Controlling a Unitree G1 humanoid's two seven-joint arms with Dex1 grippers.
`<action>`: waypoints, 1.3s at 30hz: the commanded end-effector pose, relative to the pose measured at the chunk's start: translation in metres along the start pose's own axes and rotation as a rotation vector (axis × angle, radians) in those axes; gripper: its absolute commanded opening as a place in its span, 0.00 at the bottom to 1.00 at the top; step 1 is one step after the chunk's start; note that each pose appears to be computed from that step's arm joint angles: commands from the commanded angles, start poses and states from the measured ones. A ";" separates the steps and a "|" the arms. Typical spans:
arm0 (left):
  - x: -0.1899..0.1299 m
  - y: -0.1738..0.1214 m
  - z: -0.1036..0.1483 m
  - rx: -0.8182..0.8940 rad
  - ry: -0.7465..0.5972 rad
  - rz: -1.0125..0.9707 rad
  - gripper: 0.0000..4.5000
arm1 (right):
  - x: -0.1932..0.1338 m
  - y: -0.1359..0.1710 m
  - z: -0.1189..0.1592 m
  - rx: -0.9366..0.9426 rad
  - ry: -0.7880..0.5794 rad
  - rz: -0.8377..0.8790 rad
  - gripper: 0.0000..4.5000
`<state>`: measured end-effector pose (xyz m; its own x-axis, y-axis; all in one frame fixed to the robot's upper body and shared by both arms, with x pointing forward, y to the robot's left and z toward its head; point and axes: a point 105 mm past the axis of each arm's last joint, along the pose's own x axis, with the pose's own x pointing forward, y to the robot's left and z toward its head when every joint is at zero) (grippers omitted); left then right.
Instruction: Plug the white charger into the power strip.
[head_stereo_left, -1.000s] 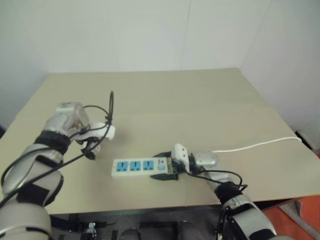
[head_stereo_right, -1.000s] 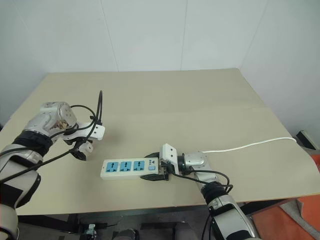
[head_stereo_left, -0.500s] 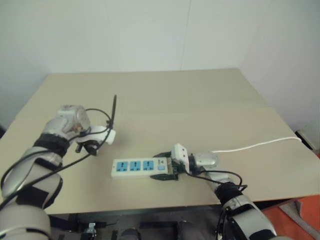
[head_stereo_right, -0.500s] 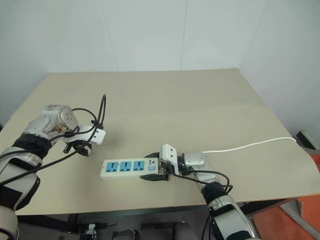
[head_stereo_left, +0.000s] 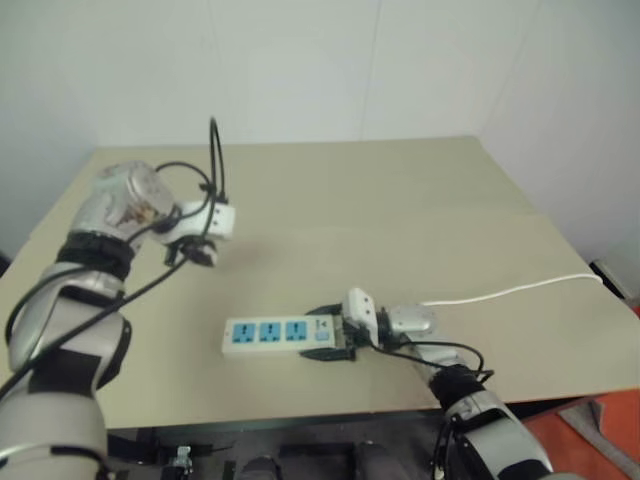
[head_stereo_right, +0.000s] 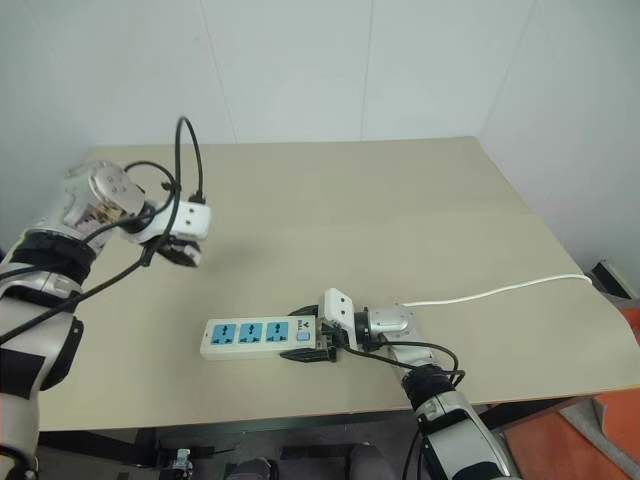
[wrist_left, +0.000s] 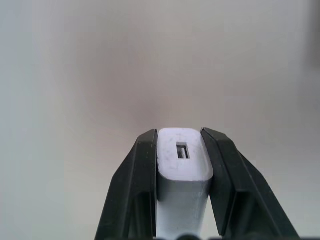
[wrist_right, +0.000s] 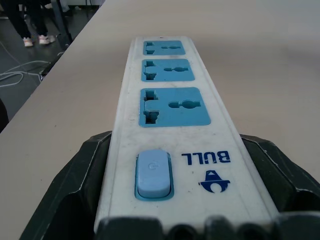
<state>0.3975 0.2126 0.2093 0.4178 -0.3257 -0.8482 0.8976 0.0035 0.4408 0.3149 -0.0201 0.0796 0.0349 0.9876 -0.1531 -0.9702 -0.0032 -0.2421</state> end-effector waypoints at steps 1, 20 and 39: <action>-0.028 0.016 0.036 -0.004 -0.287 0.135 0.23 | 0.005 0.001 0.002 -0.009 -0.005 0.008 0.76; -0.064 -0.044 0.096 -0.166 -1.070 0.040 0.23 | -0.007 -0.032 0.009 -0.043 0.018 -0.073 0.76; -0.047 -0.079 0.107 -0.207 -1.202 -0.173 0.23 | -0.001 -0.024 -0.004 -0.003 0.036 -0.023 0.76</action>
<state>0.2972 0.1280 0.2389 0.0157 -0.9987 -0.0477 0.9830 0.0067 0.1835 0.3406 -0.0226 0.0826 0.0824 0.9826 -0.1666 -0.9705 0.0411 -0.2378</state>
